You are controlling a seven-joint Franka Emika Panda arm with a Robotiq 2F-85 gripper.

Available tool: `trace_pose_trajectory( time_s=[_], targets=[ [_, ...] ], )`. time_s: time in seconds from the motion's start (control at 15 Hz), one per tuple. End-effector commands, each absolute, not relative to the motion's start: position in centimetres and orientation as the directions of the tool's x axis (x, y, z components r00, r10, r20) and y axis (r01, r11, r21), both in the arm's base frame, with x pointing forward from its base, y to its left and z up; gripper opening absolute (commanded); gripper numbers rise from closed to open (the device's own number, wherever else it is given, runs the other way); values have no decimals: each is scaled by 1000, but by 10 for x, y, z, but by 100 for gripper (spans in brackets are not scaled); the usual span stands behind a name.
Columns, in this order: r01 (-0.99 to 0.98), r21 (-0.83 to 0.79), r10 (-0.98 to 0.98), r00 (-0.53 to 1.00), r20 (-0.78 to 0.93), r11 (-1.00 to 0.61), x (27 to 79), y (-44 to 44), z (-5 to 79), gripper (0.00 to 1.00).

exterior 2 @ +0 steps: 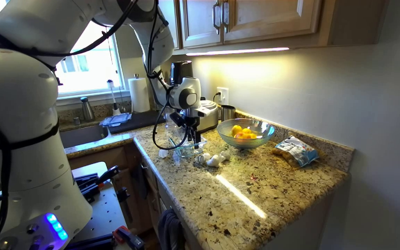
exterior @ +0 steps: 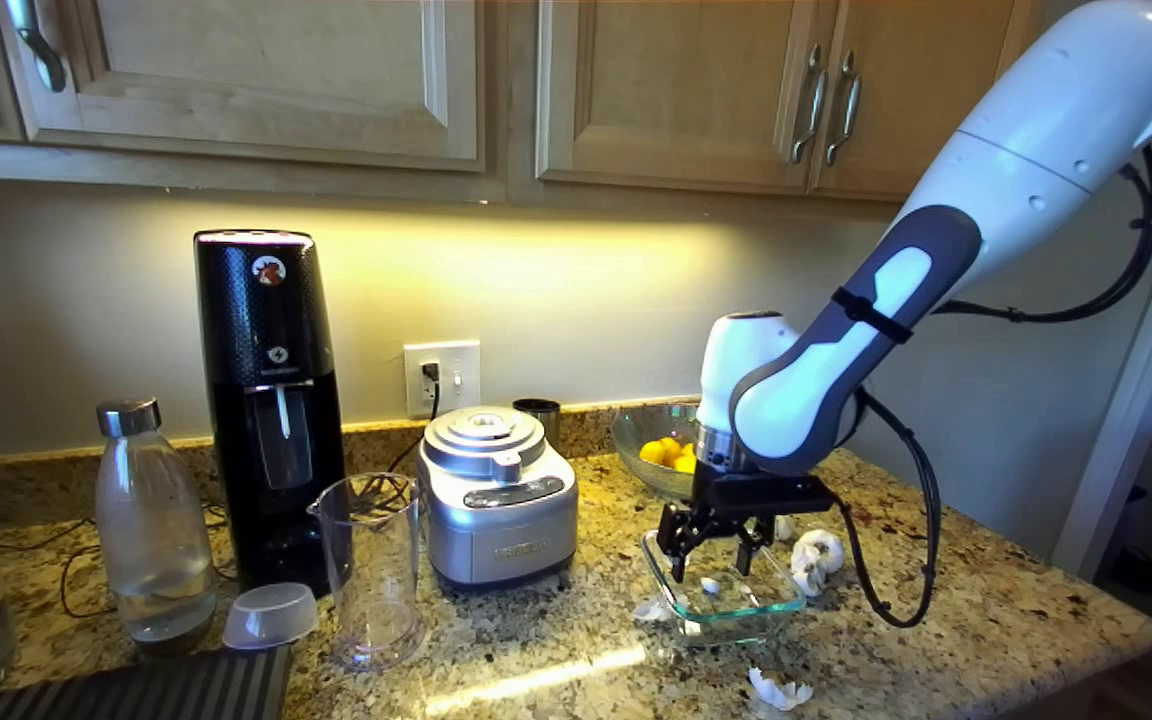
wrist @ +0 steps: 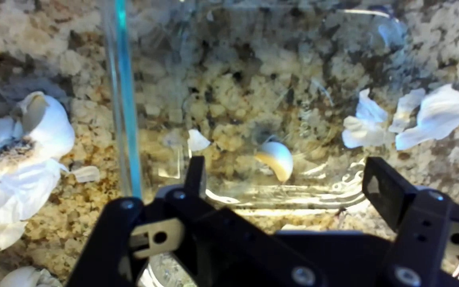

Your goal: Take out all the cloves of garlic in the bowl and put them on the table

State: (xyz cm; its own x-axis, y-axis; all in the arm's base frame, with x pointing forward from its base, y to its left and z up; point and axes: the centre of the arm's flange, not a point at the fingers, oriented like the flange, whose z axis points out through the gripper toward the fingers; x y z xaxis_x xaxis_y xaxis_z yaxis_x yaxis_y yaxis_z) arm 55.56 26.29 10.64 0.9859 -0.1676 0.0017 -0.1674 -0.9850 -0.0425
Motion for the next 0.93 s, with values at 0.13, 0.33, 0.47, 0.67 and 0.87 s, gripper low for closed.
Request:
trace_pose_trajectory(
  time_s=[0.13,0.33,0.47,0.67,0.87],
  targets=[
    [-137,-38,-134,989,-63,-990,550,256,112,85],
    [-130,-41,-128,990,-56,-991,551,257,110,78],
    [-124,-45,-122,992,-43,-991,552,258,110,76],
    [-111,-37,-110,993,-39,-993,555,259,107,73],
    [-91,-32,-90,995,-31,-995,557,260,103,73]
  ],
)
